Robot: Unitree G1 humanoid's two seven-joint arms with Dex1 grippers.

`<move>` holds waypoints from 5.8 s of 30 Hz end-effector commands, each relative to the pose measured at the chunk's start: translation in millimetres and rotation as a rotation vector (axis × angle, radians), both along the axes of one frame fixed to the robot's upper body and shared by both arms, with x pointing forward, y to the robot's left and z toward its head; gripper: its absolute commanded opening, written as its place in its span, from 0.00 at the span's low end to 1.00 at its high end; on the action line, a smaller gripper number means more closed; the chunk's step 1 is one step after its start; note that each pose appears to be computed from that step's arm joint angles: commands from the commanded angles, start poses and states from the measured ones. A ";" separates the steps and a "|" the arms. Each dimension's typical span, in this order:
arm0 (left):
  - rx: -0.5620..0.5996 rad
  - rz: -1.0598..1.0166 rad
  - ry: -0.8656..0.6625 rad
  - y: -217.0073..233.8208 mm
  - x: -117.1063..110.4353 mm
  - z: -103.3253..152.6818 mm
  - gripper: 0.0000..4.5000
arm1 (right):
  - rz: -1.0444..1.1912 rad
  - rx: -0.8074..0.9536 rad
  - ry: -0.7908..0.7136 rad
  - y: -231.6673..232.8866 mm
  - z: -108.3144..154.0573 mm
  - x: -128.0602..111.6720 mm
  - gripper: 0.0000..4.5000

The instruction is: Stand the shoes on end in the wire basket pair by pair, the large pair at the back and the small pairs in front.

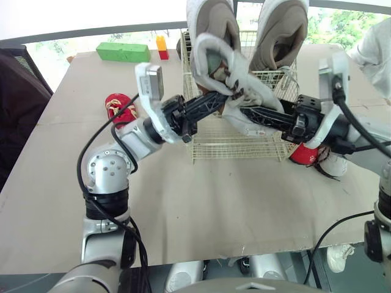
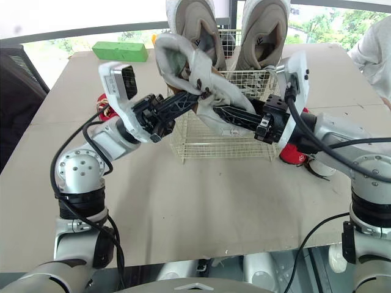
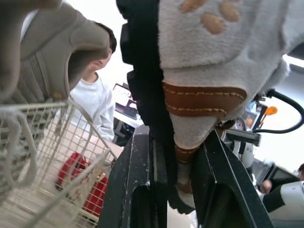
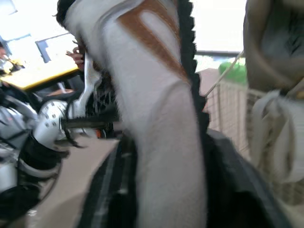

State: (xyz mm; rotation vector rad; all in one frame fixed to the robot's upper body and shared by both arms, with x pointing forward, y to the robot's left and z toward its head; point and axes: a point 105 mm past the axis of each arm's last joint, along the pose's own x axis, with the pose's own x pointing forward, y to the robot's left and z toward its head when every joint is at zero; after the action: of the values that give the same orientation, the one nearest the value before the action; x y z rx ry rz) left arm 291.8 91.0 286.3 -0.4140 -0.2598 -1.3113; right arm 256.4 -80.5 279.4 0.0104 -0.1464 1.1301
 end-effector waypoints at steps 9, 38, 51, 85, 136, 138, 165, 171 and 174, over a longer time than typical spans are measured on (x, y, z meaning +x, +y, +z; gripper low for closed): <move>0.314 0.220 -0.458 51.0 23.9 46.3 0.08 | -0.135 -0.066 -0.257 -44.1 -9.7 -41.8 0.87; 0.732 0.064 -0.558 36.3 70.1 26.2 0.99 | -0.314 -0.118 -0.188 -65.2 -35.8 -57.1 0.88; 0.273 0.031 -0.366 12.1 -0.8 57.5 0.99 | -0.758 -0.341 0.108 -178.8 -71.2 -29.9 0.88; 0.427 -0.072 -0.328 -23.7 -47.6 -31.4 1.00 | -0.872 -0.394 0.503 -244.8 -88.2 46.3 0.00; 0.213 0.654 -0.104 69.7 -9.6 -52.9 1.00 | -0.499 -0.027 -0.400 -63.2 -63.2 39.8 0.80; 0.179 0.757 -0.059 83.6 0.3 -50.7 1.00 | -0.468 -0.047 -0.398 -66.3 -57.5 29.6 0.80; 0.298 1.668 0.491 169.4 97.1 -132.7 1.00 | -0.094 -0.010 -0.235 -32.5 -36.5 -26.0 0.80; 0.336 1.758 0.488 182.2 110.6 -141.8 0.88 | -0.098 0.037 -0.221 -34.0 -29.7 -31.1 0.82; 0.366 1.827 0.498 195.3 112.4 -145.6 0.61 | -0.113 0.040 -0.222 -34.6 -30.0 -32.2 0.82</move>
State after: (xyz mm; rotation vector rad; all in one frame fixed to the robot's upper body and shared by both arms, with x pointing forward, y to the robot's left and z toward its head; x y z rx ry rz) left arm 405.9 271.5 136.5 -0.0727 0.0959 0.4914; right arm 230.8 -115.2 240.0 -0.0735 -0.3144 1.0170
